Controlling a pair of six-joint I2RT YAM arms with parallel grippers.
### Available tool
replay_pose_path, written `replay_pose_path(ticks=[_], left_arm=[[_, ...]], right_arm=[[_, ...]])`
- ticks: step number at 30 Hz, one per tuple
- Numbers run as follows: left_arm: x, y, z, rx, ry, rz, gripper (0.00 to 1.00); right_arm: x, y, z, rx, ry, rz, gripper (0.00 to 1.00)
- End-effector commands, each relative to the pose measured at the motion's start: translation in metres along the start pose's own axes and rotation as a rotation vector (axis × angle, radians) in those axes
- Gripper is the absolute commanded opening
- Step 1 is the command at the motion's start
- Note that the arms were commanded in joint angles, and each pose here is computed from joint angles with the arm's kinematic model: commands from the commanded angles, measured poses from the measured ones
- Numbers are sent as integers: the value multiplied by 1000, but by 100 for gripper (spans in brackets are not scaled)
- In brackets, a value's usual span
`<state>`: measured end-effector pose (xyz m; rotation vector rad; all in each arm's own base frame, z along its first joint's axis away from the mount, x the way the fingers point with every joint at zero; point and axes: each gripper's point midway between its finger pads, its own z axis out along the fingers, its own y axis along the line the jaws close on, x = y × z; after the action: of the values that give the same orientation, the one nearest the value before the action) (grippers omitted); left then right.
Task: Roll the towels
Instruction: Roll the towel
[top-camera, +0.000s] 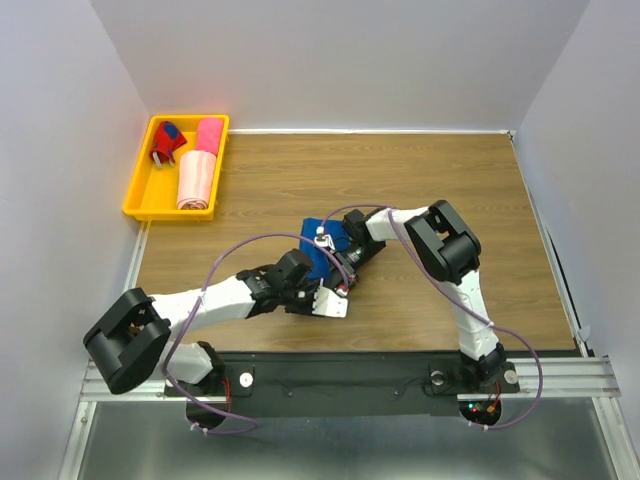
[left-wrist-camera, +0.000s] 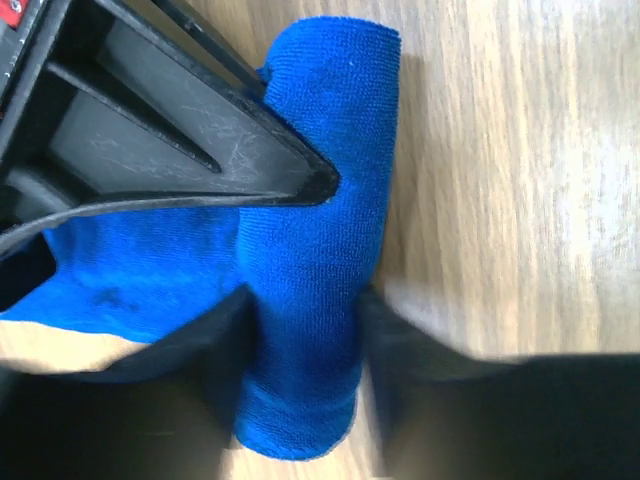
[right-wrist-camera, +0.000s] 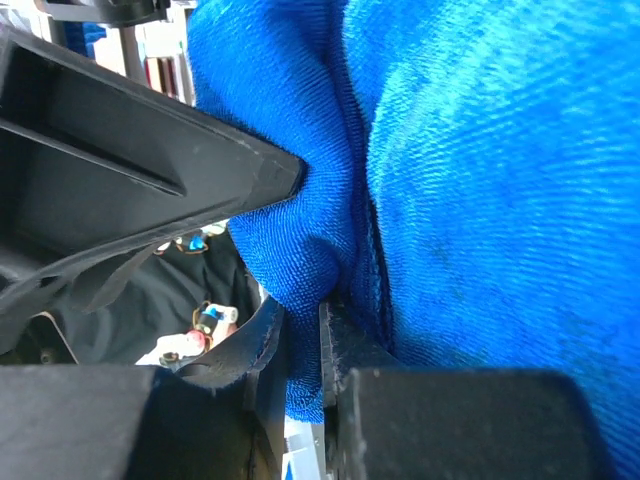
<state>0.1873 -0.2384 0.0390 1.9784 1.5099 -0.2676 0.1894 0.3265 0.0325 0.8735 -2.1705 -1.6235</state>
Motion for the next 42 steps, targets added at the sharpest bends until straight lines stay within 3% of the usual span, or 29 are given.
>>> replay_pose_path(ticks=[1, 2, 5, 6, 11, 13, 21, 29, 36, 42], left_arm=[[3, -10, 3, 27, 1, -23, 32], [3, -14, 3, 49, 4, -25, 20], [7, -30, 5, 146, 37, -68, 9], [3, -28, 5, 163, 35, -80, 8], [0, -43, 4, 307, 9, -197, 5], [-5, -43, 3, 354, -16, -239, 5], [2, -14, 5, 499, -71, -494, 3], [17, -2, 10, 640, -104, -669, 5], [31, 9, 28, 718, -57, -776, 8], [45, 19, 36, 732, -34, -825, 10]], right_arm=[[9, -54, -9, 195, 45, -19, 5], [6, -53, -14, 200, 30, -20, 9], [-12, -41, -37, 233, -36, -60, 28], [-18, -38, -45, 251, -57, -64, 35], [-51, -12, -100, 323, -211, -122, 49], [-59, 3, -119, 354, -262, -155, 60], [-61, 41, -191, 516, -439, -254, 63], [-44, 86, -206, 638, -481, -457, 65], [-38, 87, -157, 854, -321, -687, 65], [-52, 92, -109, 984, -285, -918, 67]])
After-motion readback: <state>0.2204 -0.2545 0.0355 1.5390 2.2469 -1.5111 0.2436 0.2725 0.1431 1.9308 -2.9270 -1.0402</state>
